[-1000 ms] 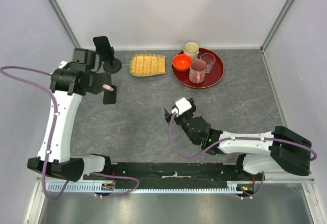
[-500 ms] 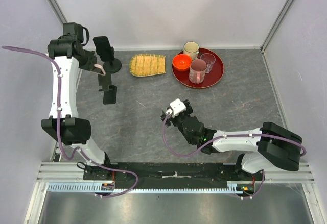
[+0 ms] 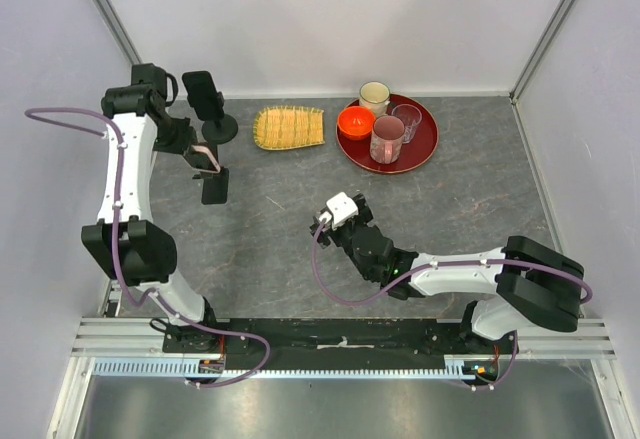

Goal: Place the phone on the phone stand

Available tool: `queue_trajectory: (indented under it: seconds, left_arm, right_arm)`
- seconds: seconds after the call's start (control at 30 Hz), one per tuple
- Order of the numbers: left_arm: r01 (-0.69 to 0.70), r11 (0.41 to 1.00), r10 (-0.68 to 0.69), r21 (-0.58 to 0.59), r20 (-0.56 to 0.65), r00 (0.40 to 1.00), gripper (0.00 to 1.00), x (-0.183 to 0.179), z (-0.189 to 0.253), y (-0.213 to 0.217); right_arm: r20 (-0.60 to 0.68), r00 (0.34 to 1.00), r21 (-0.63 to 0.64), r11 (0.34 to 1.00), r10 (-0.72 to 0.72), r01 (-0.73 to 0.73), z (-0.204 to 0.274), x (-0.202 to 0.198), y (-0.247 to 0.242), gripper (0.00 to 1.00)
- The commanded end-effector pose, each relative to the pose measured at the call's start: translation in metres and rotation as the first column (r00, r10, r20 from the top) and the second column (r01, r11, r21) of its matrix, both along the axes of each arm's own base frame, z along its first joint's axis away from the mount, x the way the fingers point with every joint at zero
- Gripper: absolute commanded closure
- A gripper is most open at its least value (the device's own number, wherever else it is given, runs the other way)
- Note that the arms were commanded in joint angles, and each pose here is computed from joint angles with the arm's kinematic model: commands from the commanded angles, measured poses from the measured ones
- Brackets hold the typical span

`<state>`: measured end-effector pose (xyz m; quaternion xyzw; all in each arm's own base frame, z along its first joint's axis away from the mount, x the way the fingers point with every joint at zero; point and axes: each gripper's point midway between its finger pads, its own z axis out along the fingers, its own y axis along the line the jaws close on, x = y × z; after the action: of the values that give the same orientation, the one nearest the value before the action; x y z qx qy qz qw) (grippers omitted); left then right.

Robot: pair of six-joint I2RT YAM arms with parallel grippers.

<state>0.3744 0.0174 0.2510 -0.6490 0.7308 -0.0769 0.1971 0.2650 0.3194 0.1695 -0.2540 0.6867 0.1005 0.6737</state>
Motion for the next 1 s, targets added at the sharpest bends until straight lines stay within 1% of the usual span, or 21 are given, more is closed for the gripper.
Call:
queue_trajectory:
  seconds: [0.0, 0.2, 0.67, 0.83, 0.97]
  left_arm:
    - [-0.101, 0.994, 0.097, -0.041, -0.108, 0.989, 0.98, -0.058, 0.004, -0.004]
    - [-0.128, 0.990, 0.122, -0.060, -0.106, 0.987, 0.98, -0.054, 0.004, -0.005]
    - [-0.185, 0.979, 0.171, -0.085, -0.150, 0.974, 0.98, -0.039, -0.010, -0.003]
    - [-0.223, 0.972, 0.208, -0.072, -0.168, 0.964, 0.98, -0.037, -0.017, 0.002]
    - [-0.224, 0.972, 0.211, -0.066, -0.168, 0.963, 0.98, -0.031, -0.018, 0.004]
  right_arm:
    - [0.001, 1.000, 0.055, 0.998, 0.016, -0.016, 0.014, 0.003, 0.012, 0.11]
    - [0.000, 1.000, 0.051, 0.999, 0.013, -0.013, 0.014, 0.003, 0.011, 0.11]
    - [-0.001, 1.000, 0.046, 0.999, 0.016, -0.016, 0.013, 0.003, 0.013, 0.11]
    - [-0.002, 1.000, 0.044, 0.999, 0.019, -0.019, 0.013, 0.003, 0.013, 0.11]
    - [-0.003, 1.000, 0.046, 0.999, 0.019, -0.019, 0.013, 0.003, 0.013, 0.11]
